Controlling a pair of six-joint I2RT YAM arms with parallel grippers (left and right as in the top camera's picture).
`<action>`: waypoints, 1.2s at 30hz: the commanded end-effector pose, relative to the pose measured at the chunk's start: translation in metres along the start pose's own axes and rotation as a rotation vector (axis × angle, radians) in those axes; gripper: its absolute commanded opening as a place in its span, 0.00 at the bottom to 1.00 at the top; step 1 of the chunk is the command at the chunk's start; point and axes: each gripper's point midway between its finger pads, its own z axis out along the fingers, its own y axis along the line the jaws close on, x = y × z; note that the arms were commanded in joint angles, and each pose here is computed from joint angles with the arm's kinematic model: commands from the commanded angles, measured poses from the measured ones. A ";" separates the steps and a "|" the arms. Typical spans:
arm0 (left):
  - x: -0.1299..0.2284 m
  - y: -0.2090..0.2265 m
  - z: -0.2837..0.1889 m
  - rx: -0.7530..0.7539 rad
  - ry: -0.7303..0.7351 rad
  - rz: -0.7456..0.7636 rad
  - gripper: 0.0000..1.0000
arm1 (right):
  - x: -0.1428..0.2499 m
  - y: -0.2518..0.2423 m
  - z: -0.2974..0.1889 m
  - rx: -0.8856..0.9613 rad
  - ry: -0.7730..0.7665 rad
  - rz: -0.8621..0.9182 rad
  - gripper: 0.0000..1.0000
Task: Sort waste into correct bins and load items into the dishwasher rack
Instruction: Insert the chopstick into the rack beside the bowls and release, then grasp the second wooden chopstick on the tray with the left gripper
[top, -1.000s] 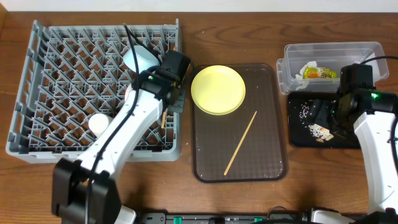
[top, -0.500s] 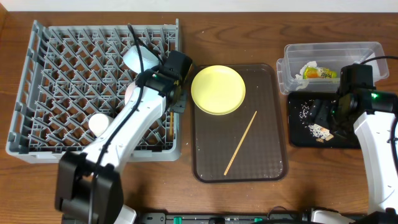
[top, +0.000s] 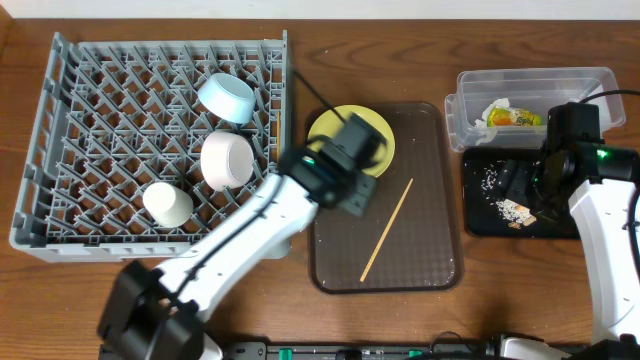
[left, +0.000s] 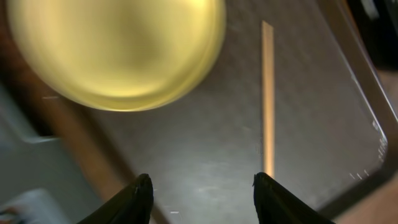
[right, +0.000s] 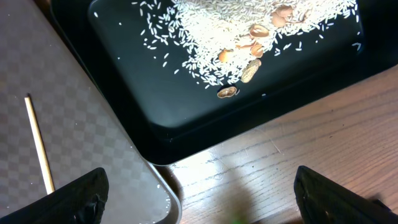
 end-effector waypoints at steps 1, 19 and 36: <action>0.008 -0.029 0.020 0.032 0.044 0.063 0.55 | -0.002 -0.002 -0.003 -0.006 -0.008 -0.002 0.93; 0.072 -0.079 0.119 0.010 0.260 0.174 0.52 | 0.000 -0.002 -0.003 -0.003 -0.002 -0.003 0.94; 0.052 -0.065 0.087 -0.063 0.193 0.221 0.09 | 0.001 -0.003 -0.003 -0.001 0.004 -0.018 0.94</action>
